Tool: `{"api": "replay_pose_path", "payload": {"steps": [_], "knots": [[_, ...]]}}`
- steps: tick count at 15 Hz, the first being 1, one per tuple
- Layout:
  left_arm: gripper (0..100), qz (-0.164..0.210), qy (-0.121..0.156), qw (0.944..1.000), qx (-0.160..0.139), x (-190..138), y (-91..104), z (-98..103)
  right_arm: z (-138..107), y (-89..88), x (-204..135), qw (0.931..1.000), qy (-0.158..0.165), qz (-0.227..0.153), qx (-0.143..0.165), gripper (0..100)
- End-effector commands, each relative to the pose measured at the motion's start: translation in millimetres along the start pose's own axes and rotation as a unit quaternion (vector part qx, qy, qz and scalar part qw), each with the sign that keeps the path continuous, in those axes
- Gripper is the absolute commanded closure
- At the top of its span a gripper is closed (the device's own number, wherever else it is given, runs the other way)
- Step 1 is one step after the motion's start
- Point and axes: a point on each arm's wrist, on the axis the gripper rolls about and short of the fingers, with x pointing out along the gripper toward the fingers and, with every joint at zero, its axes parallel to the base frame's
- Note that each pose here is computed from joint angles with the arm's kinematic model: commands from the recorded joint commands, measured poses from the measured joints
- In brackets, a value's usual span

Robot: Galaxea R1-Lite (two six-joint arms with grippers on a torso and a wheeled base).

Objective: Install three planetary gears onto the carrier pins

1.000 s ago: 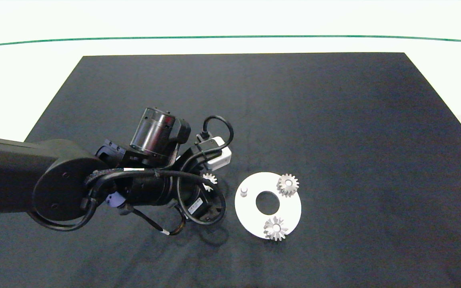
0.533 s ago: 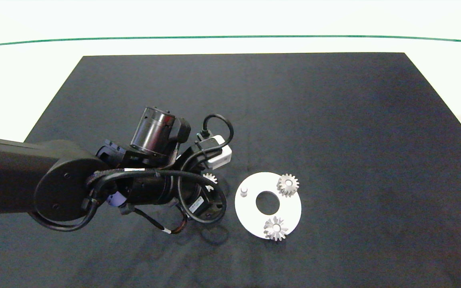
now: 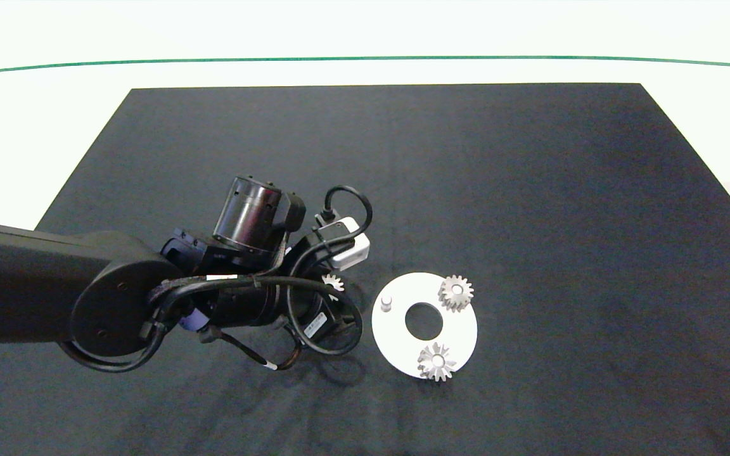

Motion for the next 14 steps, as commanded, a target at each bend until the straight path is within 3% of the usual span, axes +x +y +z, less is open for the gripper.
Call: {"api": "replay_pose_path", "payload": {"steps": [1,14], "knots": [[31,0.000,0.004,1.0000,0.001,2.6,0.8,-2.0,-0.3,0.1,0.2,1.0000,0.002,0.001,-0.002,0],[58,-0.014,0.002,0.9999,0.002,3.0,-1.2,-5.2,-0.7,0.1,-0.9,1.0000,0.000,0.000,-0.001,0]]}}
